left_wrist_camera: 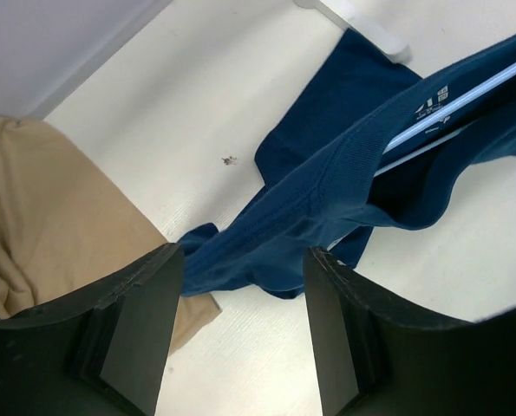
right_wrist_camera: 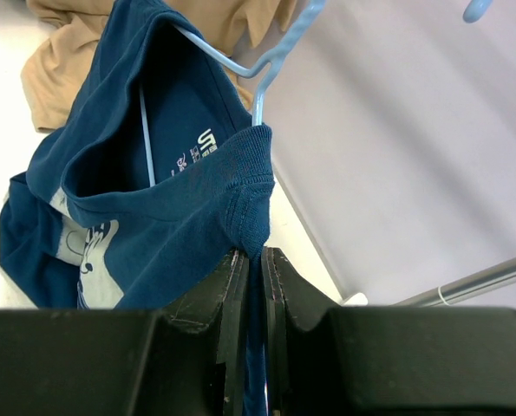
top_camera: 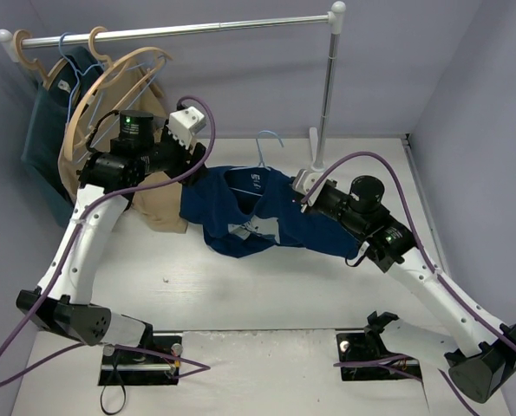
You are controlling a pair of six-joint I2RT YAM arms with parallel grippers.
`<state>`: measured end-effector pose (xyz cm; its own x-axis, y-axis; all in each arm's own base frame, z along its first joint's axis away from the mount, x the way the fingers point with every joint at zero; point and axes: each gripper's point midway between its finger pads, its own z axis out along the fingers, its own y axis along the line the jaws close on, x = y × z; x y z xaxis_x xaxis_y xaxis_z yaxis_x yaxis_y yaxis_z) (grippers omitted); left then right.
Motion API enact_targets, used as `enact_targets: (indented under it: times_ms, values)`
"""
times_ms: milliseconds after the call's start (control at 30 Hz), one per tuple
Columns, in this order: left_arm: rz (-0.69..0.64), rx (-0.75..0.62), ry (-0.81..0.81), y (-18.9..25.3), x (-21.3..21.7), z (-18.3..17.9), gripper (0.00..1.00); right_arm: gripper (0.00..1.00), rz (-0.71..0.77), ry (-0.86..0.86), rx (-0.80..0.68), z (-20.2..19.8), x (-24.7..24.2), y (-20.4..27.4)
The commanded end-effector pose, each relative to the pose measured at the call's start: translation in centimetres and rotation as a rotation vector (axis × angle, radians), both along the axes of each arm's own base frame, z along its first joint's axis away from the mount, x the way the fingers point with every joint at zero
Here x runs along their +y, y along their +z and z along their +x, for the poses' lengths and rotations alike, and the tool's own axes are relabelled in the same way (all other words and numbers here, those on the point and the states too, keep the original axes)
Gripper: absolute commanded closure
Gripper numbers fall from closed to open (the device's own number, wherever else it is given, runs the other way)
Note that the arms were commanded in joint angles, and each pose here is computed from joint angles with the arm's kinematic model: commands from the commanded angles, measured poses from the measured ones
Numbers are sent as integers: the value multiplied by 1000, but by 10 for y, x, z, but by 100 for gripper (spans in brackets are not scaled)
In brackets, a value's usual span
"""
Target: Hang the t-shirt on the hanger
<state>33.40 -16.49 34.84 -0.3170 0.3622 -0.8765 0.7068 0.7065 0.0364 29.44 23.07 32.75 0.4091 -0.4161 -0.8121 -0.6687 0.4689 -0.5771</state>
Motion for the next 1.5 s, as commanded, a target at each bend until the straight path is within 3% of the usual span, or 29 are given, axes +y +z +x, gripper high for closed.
enact_targets:
  times_ms: [0,467,733,933,1300,1467]
  values:
    - [-1,-105,-162,24,-10,-5,43,100,87,37,-108,-8,4,44]
    - [-3,-197,-375,2,-30,2,43,100,72,66,-91,-9,9,41]
    - [-14,-180,-484,-15,-40,-4,45,100,65,72,-84,-6,12,38]
    - [-53,-196,-559,-19,-50,-8,65,100,59,84,-77,-4,16,36]
    - [-95,-173,-625,-26,-57,-17,72,100,48,95,-74,0,20,34]
    - [-103,-155,-639,-28,-57,-23,84,100,49,102,-73,0,21,35]
